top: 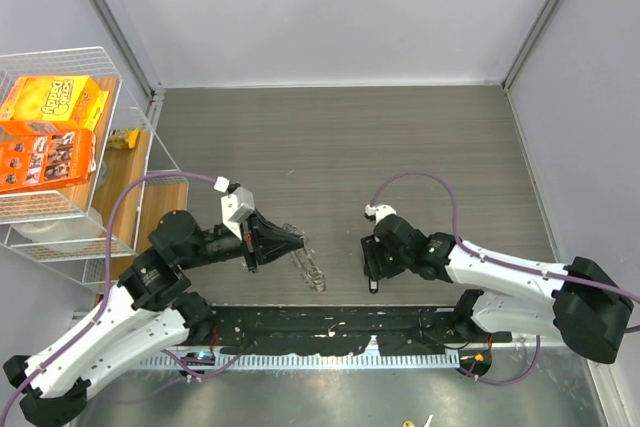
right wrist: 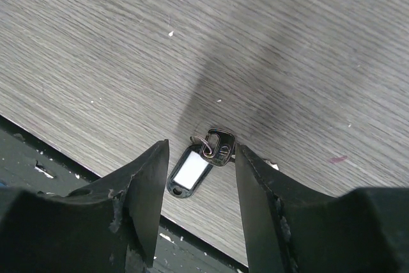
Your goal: Put the keys on the keyring
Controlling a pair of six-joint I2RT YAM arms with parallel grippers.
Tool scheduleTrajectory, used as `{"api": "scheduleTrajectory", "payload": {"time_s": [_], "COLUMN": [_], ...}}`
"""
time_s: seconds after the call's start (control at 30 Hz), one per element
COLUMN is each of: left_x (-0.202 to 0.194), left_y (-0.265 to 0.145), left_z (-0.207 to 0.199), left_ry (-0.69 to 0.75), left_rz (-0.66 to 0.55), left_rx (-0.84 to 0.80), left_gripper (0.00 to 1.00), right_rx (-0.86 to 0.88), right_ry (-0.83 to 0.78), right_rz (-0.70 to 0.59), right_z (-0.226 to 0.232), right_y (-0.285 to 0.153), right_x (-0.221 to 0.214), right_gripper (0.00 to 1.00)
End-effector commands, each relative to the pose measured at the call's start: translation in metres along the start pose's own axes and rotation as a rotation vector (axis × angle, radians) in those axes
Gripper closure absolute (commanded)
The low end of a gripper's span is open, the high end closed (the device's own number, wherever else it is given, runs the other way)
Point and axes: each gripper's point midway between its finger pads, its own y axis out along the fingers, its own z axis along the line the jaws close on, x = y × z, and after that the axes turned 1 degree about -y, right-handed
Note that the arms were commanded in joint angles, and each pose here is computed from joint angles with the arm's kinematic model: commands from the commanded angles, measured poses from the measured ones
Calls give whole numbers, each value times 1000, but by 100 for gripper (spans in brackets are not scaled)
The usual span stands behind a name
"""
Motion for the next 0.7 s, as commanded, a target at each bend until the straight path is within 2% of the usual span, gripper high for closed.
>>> {"api": "scheduleTrajectory", "payload": {"time_s": [0.0, 0.43, 0.67], "left_x": [15, 12, 11], "left_y": [0, 3, 2], "left_z": [-8, -7, -7], "left_ry": [29, 26, 25], "left_rz": [-43, -34, -33], "left_rx": [-35, -37, -36], "left_gripper": [100, 100, 100], "right_rx": [35, 38, 28], "right_ry": [1, -24, -45], "right_rz": [-19, -6, -4], "right_z": [7, 11, 13], "right_y": [5, 11, 11], "right_x": [5, 0, -1], "right_gripper": [48, 50, 61]}}
